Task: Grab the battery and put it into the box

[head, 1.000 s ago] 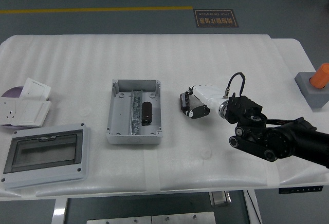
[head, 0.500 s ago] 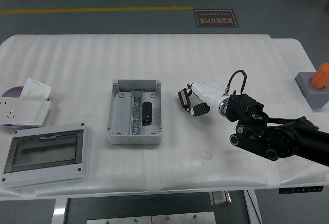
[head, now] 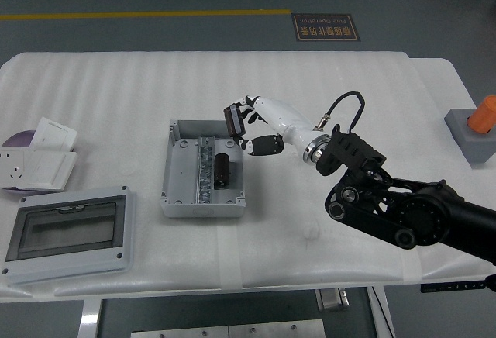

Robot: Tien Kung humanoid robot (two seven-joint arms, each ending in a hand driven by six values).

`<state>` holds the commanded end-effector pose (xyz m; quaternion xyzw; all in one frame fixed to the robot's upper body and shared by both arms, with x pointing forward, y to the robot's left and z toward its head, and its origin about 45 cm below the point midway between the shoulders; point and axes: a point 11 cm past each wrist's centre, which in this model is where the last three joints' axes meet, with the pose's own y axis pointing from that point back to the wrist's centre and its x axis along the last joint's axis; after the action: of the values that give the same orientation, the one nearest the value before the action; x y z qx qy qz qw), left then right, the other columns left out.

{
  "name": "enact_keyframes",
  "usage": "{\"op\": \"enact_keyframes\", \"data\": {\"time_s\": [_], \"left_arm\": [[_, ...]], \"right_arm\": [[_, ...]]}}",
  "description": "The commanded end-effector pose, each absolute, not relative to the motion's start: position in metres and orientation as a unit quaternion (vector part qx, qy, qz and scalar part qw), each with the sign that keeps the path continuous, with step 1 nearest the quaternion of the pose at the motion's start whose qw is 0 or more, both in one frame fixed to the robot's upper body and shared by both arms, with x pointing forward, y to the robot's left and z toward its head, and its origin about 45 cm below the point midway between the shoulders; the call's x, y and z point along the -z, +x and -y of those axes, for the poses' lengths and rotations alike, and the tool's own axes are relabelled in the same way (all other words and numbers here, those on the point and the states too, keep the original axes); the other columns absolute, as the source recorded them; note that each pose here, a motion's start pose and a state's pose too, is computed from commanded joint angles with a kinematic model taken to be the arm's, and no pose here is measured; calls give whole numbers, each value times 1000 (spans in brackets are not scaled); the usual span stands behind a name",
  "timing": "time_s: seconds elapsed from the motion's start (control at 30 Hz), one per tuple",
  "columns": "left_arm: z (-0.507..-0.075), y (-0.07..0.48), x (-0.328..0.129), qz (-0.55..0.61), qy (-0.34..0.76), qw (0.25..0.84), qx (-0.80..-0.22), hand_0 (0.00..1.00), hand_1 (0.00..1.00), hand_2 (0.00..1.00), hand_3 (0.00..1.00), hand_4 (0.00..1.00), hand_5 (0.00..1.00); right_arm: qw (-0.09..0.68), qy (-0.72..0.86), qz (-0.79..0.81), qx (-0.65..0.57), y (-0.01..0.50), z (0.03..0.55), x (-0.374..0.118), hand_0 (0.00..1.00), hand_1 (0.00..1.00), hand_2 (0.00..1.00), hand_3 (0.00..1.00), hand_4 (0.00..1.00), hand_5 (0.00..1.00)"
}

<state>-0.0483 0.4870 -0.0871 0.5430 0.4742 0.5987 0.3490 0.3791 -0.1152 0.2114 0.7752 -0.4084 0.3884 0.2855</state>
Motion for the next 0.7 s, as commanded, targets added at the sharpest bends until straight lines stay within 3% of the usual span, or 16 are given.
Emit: {"op": "enact_keyframes", "data": {"time_s": [0.27, 0.3, 0.47, 0.5, 0.7], "left_arm": [[-487, -48, 87, -474, 543, 350, -598, 617, 647, 523, 560, 611, 450], [-487, -48, 87, -474, 544, 350, -598, 617, 647, 524, 561, 616, 453], [-487, -49, 87, -474, 544, 350, -597, 617, 647, 524, 561, 616, 453], [-487, -49, 87, -474, 544, 350, -597, 617, 646, 523, 560, 620, 455], [-487, -49, 87, -475, 544, 350, -597, 617, 647, 524, 559, 619, 456]], "right_arm": [[295, 782, 377, -399, 359, 94, -186, 680, 609, 641, 701, 486, 233], [300, 783, 373, -398, 358, 94, -183, 763, 752, 875, 931, 686, 366], [321, 783, 364, -390, 356, 97, -171, 763, 752, 875, 931, 686, 366], [324, 783, 364, -388, 356, 98, -170, 901, 908, 998, 998, 773, 410], [333, 782, 364, -380, 356, 102, -164, 930, 928, 998, 998, 792, 426]]}}
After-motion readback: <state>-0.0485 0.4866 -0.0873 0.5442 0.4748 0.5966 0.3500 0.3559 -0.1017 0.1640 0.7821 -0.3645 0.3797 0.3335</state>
